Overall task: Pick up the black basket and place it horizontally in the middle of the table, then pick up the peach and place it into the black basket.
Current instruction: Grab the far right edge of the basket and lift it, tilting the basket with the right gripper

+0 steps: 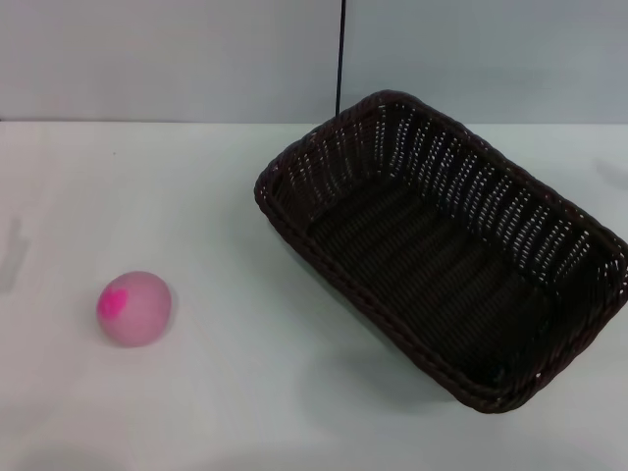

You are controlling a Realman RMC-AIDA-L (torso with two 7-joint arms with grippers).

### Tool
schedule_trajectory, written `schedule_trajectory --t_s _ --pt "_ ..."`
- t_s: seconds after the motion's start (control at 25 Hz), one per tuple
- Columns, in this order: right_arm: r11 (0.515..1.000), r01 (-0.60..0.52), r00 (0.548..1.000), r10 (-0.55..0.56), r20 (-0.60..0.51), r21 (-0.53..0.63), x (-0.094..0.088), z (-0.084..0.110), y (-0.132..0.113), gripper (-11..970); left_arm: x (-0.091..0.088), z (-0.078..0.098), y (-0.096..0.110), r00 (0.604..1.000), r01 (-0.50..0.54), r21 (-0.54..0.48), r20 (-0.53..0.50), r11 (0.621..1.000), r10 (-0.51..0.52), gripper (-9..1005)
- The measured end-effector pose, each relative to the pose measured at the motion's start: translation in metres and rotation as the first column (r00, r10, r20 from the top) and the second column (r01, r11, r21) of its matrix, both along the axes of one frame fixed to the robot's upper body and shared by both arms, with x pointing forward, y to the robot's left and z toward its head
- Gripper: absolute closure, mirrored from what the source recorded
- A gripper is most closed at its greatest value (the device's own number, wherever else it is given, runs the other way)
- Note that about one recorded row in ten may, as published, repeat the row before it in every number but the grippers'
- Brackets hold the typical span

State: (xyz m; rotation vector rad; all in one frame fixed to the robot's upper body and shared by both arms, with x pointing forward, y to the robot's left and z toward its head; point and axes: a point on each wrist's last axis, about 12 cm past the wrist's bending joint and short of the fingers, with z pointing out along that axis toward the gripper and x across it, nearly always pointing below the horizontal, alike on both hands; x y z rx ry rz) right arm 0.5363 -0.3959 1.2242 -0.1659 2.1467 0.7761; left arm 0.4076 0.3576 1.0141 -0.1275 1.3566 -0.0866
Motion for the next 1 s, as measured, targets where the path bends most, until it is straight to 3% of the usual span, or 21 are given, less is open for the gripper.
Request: schedule_trajectory --t_s 0.08,0.16,0.28,0.56,1.0 --pt "0.992 -0.071 0.984 0.053 -0.169 -0.106 0.020 0.015 0.013 226 -0.001 0.000 0.000 1.000 -0.001 -0.001 -0.001 1.000 0.001 157" --pt "0.987 -0.098 0.974 0.069 -0.214 -0.129 0.025 0.017 0.017 226 -0.004 -0.002 0.000 1.000 -0.002 -0.002 -0.009 1.000 0.002 157" --pt "0.953 -0.237 0.924 0.160 -0.347 -0.189 0.047 0.013 0.048 226 -0.008 -0.003 0.001 1.000 -0.005 -0.004 -0.019 1.000 0.005 158" --pt "0.910 -0.335 0.888 0.219 -0.405 -0.243 0.069 -0.017 0.095 243 -0.012 -0.005 0.001 1.000 -0.013 -0.007 -0.027 1.000 0.012 158" --pt "0.879 -0.382 0.884 0.256 -0.391 -0.287 0.079 -0.057 0.136 290 -0.013 -0.005 0.001 1.000 -0.012 -0.011 -0.027 1.000 0.011 158"
